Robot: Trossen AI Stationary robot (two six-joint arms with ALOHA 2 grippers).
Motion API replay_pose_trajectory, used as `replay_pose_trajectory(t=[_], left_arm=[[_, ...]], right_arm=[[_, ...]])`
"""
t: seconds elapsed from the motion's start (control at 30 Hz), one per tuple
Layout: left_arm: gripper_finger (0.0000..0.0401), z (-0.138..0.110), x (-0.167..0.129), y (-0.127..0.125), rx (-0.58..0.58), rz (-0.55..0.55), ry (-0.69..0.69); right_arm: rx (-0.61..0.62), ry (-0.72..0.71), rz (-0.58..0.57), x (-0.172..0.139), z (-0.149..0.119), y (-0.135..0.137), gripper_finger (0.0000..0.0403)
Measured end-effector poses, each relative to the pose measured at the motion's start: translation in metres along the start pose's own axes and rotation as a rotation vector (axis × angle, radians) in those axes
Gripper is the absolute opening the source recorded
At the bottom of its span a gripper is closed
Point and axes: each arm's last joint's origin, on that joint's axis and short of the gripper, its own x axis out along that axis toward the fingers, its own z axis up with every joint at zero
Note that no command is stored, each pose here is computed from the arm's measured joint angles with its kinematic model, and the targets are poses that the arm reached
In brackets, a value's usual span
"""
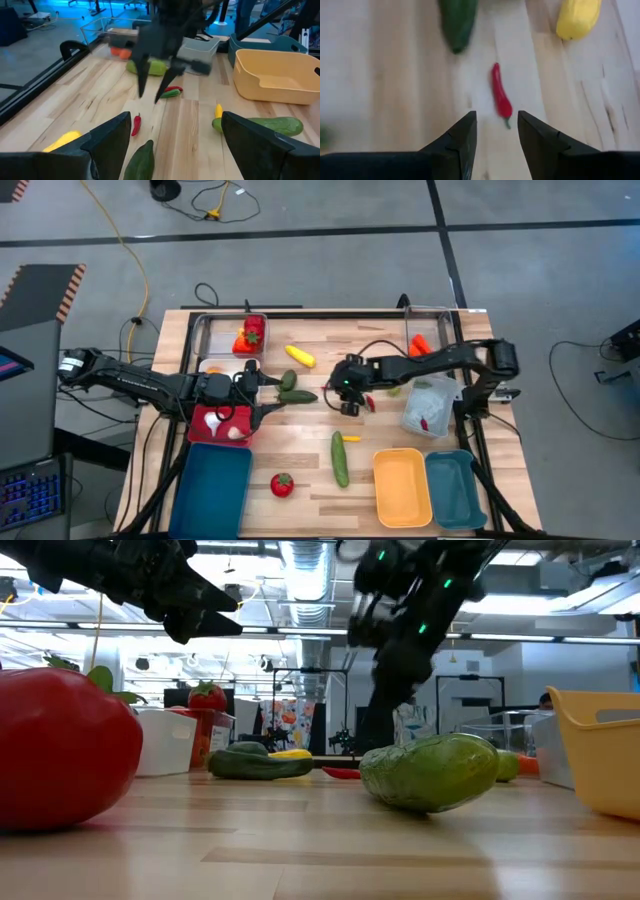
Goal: Sort produce into baskets
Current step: Put the left red chili into the gray bin
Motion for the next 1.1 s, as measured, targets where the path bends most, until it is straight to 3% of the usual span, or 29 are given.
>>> replay_pose_trajectory(t=[0.3, 0.43, 0.53, 0.97, 1.1], left_arm=[[0.0297, 0.000, 0.000, 0.000, 0.002, 0.001, 0.006], [0.0297, -0.001, 0.000, 0.000, 0.003, 0.001, 0.010], [0.0297, -0.001, 0.000, 0.000, 0.004, 0.002, 0.014], [0.0297, -0.001, 0.000, 0.000, 0.005, 0.002, 0.017], [0.0297, -0.002, 0.000, 0.000, 0.005, 0.002, 0.018]], right_arm=[[0.035, 0.044, -0.029, 0.050, -0.010, -0.014, 0.0169], [0.025, 0.058, -0.028, 0.057, -0.012, -0.016, 0.0168], [0.039, 0.060, 0.034, 0.057, -0.013, -0.017, 0.0163], [0.054, 0.073, 0.090, 0.057, -0.015, -0.021, 0.0048], [0.078, 0.088, 0.097, 0.047, -0.014, -0.018, 0.0034]])
